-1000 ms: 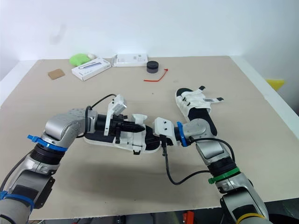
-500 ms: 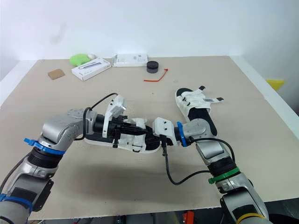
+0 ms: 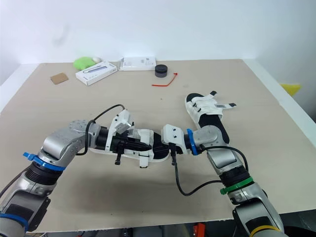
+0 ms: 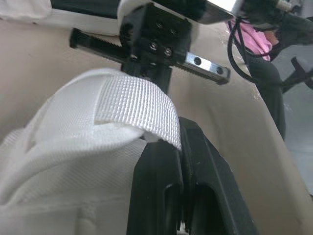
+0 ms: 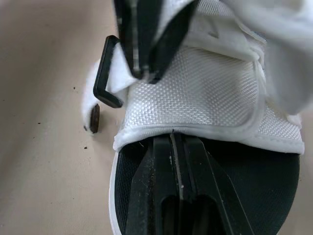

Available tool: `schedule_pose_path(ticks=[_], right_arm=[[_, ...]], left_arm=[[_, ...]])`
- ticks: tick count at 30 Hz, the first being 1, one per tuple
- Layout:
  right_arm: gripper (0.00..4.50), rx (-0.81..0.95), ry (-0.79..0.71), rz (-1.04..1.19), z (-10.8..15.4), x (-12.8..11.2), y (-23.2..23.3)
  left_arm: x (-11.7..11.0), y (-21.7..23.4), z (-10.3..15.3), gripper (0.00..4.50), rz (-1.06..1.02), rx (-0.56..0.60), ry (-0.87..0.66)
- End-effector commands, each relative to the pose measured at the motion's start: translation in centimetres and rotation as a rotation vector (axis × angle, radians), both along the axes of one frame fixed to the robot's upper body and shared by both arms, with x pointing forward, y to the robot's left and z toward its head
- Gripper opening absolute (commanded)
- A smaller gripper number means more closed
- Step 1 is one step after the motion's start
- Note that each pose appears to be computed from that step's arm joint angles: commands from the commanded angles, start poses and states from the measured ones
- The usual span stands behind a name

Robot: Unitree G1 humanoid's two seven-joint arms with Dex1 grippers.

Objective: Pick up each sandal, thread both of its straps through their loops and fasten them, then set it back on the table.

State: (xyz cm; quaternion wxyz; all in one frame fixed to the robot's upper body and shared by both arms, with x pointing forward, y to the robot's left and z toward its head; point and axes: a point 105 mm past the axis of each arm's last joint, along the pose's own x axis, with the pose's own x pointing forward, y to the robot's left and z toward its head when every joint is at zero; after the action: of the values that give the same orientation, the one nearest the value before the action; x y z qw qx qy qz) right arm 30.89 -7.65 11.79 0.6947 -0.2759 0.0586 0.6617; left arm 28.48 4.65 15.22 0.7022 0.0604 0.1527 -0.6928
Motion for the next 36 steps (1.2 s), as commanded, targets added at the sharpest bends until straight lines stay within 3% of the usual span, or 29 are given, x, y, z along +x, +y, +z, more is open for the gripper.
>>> schedule_pose_path(ticks=[1,13,17,21,23,27,36], right_arm=[[0.0,-0.021,-0.006,-0.004,0.0,0.1,-0.2],[0.0,-0.021,-0.005,-0.006,0.0,0.2,-0.3],[0.0,-0.02,-0.005,-0.001,0.0,0.3,-0.2],[0.0,-0.02,-0.004,0.002,0.0,0.2,-0.1],[0.0,-0.021,-0.003,0.002,-0.1,0.2,-0.1],[0.0,-0.022,-0.003,0.0,-0.1,0.2,-0.2],[0.0,-0.021,-0.004,0.001,0.0,0.3,-0.2]], left_arm=[[-1.2,0.0,-0.1,0.07,-0.051,0.017,0.018],[-1.9,0.6,0.5,0.07,-0.055,0.031,0.067],[-2.2,1.2,1.0,1.21,-0.071,0.043,0.06],[-2.6,2.4,1.4,3.1,-0.104,0.08,0.046],[-3.0,2.9,1.9,4.3,-0.13,0.089,0.037],[-5.1,4.0,3.1,4.46,-0.221,0.11,0.088],[-7.1,5.5,1.8,4.46,-0.219,0.137,0.185]])
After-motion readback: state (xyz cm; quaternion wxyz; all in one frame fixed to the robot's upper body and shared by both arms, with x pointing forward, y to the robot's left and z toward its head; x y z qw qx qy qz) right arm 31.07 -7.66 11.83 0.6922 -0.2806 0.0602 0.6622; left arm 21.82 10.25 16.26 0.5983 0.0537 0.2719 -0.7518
